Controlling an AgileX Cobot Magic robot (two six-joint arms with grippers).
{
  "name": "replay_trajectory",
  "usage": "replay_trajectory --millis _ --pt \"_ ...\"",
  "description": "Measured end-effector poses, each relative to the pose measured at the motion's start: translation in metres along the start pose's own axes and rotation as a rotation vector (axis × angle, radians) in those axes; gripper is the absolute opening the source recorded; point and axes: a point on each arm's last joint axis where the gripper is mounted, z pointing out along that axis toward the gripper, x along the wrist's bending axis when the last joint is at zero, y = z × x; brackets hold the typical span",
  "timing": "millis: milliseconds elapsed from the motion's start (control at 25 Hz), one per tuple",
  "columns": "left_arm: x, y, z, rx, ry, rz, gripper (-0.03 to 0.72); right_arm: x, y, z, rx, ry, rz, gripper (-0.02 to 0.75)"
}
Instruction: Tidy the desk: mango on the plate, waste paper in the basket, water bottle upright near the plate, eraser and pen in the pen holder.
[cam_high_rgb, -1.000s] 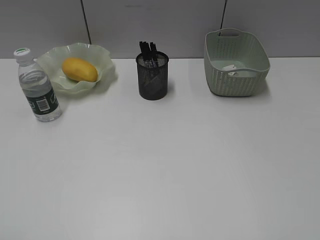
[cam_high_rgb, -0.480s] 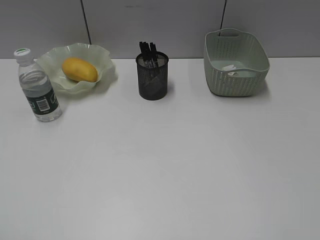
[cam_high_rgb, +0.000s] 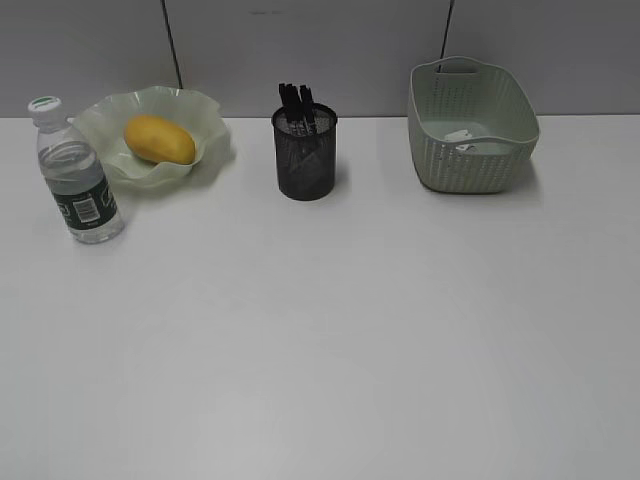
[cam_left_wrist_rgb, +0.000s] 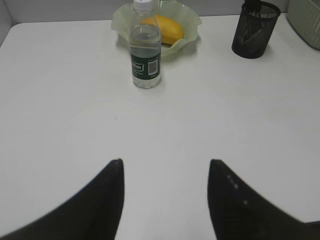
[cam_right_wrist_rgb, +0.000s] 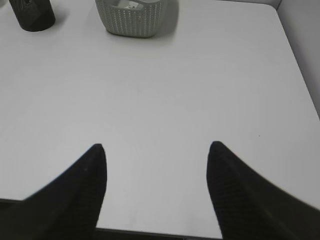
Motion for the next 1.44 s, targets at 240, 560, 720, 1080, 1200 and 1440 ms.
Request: replay_trajectory --millis 240,560,720,1080,1200,1440 --pt "-0.0001 0.0000 0.0001 0.000 0.007 -0.003 0.407 0.0000 0.0000 0.0000 0.000 0.000 0.000 0.501" --pt "-0.0001 0.0001 0.0001 -0.001 0.013 -0.006 0.385 0.0000 0.0000 0.0000 0.000 0.000 0.000 0.501" --pt "-0.0001 0.0001 0.0001 -0.001 0.013 -0.006 0.373 0.0000 0.0000 0.0000 0.000 0.000 0.000 0.501" --pt "-0.0001 0.0001 0.0001 -0.001 0.013 -0.006 0.363 0.0000 0.0000 0.0000 0.000 0.000 0.000 0.501" --pt "-0.0001 0.0001 0.0001 -0.001 0.013 -0.006 0.344 0.0000 0.0000 0.0000 0.000 0.000 0.000 0.501" --pt "-0.0001 0.0001 0.0001 -0.001 0.013 -0.006 0.303 0.0000 0.0000 0.0000 0.000 0.000 0.000 0.501"
